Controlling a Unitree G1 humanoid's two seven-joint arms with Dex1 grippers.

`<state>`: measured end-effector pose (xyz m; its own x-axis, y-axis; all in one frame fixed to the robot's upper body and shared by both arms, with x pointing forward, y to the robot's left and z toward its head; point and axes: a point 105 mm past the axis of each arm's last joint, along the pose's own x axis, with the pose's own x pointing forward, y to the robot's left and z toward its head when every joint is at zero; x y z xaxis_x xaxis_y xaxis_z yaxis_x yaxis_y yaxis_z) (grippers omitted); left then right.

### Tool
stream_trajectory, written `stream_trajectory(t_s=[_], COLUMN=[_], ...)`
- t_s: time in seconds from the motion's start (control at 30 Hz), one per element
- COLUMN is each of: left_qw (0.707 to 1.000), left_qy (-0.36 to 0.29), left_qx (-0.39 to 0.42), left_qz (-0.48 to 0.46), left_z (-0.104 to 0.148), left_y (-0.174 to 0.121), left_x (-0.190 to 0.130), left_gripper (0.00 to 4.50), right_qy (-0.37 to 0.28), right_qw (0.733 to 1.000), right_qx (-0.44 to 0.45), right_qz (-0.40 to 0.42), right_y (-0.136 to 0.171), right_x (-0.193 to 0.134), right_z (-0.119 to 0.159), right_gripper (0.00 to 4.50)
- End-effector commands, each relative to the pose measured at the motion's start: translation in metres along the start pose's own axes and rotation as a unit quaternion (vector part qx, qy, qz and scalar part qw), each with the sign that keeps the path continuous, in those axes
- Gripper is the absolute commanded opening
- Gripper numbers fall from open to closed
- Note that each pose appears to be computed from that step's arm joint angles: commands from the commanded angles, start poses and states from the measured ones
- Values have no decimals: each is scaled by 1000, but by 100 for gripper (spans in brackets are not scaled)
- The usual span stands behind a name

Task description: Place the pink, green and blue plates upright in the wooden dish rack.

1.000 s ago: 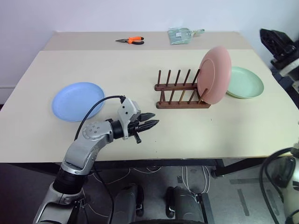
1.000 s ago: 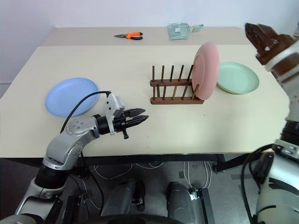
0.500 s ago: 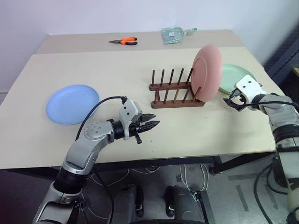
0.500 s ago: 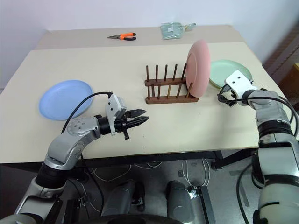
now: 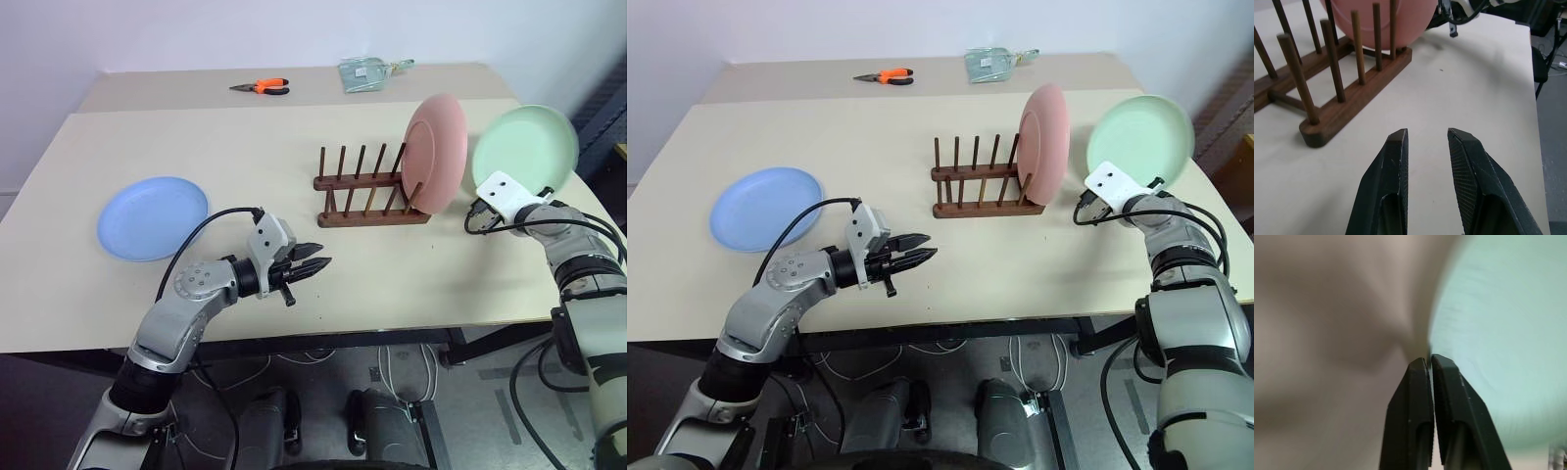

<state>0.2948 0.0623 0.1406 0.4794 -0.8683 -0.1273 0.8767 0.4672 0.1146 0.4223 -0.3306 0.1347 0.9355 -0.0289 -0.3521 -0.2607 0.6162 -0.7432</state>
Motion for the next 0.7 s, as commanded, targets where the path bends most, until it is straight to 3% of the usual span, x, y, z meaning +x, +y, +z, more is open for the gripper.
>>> stream_trajectory(t_s=[0.03,0.2,0.47,0.57,0.7], left_qw=[1000,1000,999,999,999], left_qy=[-15,-13,-11,-13,-16], left_qx=[21,22,21,20,21], left_qz=[-8,-11,-22,-29,-32], left_z=[12,12,10,10,12], left_y=[-4,-4,-6,-6,-4], left_x=[0,0,2,6,9], left_gripper=[128,128,128,128,128], right_qy=[-26,-67,-133,-114,-98], right_qw=[999,997,984,986,991], right_qx=[0,28,77,75,79], right_qz=[-36,-31,93,96,51], right_y=[-21,-35,-29,-25,-29], right_x=[-9,-24,-60,-59,-43], right_z=[3,3,7,3,6], right_gripper=[4,4,4,88,286])
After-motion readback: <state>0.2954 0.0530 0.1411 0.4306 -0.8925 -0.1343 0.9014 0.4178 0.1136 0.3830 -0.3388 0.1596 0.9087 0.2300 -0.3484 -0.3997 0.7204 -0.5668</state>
